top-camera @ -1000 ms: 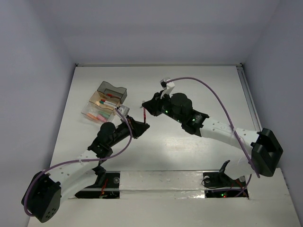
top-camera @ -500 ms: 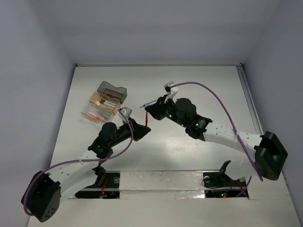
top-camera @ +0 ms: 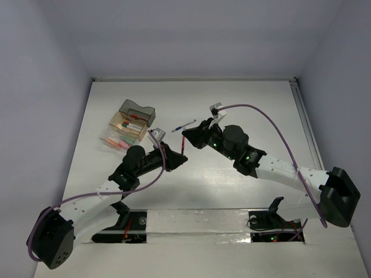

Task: Sort the stationery into containers
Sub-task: Close the pen cap on the pen.

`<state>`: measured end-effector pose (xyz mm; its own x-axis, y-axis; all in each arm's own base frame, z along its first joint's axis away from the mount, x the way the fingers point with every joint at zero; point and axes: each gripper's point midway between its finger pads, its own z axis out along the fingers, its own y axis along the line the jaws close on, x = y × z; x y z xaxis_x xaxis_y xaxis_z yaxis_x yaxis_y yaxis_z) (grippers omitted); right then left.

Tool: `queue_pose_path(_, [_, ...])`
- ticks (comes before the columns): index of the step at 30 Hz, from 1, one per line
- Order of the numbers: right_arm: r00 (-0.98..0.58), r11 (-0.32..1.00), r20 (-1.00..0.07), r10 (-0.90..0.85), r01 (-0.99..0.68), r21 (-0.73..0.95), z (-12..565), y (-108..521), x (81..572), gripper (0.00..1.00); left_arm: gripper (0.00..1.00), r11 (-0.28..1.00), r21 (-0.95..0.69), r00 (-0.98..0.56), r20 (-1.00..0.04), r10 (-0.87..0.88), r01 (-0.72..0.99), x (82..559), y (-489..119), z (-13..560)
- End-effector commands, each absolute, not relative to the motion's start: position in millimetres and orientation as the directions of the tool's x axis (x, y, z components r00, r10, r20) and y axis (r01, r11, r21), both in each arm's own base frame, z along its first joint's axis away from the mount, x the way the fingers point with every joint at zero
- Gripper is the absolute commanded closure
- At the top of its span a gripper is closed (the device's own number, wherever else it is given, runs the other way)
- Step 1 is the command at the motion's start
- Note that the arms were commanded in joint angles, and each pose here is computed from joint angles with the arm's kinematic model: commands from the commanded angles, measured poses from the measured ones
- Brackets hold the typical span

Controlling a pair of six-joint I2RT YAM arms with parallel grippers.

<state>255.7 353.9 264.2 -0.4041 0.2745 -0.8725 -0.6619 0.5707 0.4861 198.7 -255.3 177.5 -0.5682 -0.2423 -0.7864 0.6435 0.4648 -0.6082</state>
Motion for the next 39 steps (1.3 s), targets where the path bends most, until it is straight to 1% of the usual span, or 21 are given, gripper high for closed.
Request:
queue_pose_path(1, [-0.593,0.517,-0.805,0.029,-0.68,0.52,191,362,194,1.0,1.0,0.455,-0.535,-0.293,-0.815,-0.5,0.712,239,-245,294])
queue_pose_path(13, [-0.69,0.521,-0.723,-0.025,-0.627,0.58,139,356,159,1.0,1.0,0.458,-0.491,-0.218,-0.821,-0.527,0.741,246,-245,339])
queue_pose_path(17, [-0.719,0.528,-0.693,-0.045,-0.606,0.594,121,354,148,1.0,1.0,0.447,-0.486,-0.214,-0.82,-0.531,0.751,249,-249,350])
queue_pose_path(27, [-0.746,0.525,-0.663,-0.059,-0.588,0.615,100,357,130,1.0,1.0,0.415,-0.475,-0.199,-0.809,-0.553,0.776,248,-253,379])
queue_pose_path(33, [-0.693,0.564,-0.721,0.001,-0.595,0.573,123,342,142,1.0,1.0,0.416,-0.505,-0.239,-0.805,-0.544,0.756,247,-253,360])
queue_pose_path(37, [-0.663,0.583,-0.748,0.036,-0.594,0.554,139,340,152,1.0,1.0,0.427,-0.528,-0.273,-0.805,-0.526,0.734,244,-251,337])
queue_pose_path(38, [-0.654,0.589,-0.755,0.044,-0.593,0.548,143,340,154,0.97,1.0,0.427,-0.531,-0.279,-0.805,-0.523,0.732,243,-250,333])
queue_pose_path(39, [-0.64,0.587,-0.767,0.044,-0.605,0.539,151,342,156,0.9,1.0,0.427,-0.537,-0.29,-0.805,-0.518,0.728,242,-250,328])
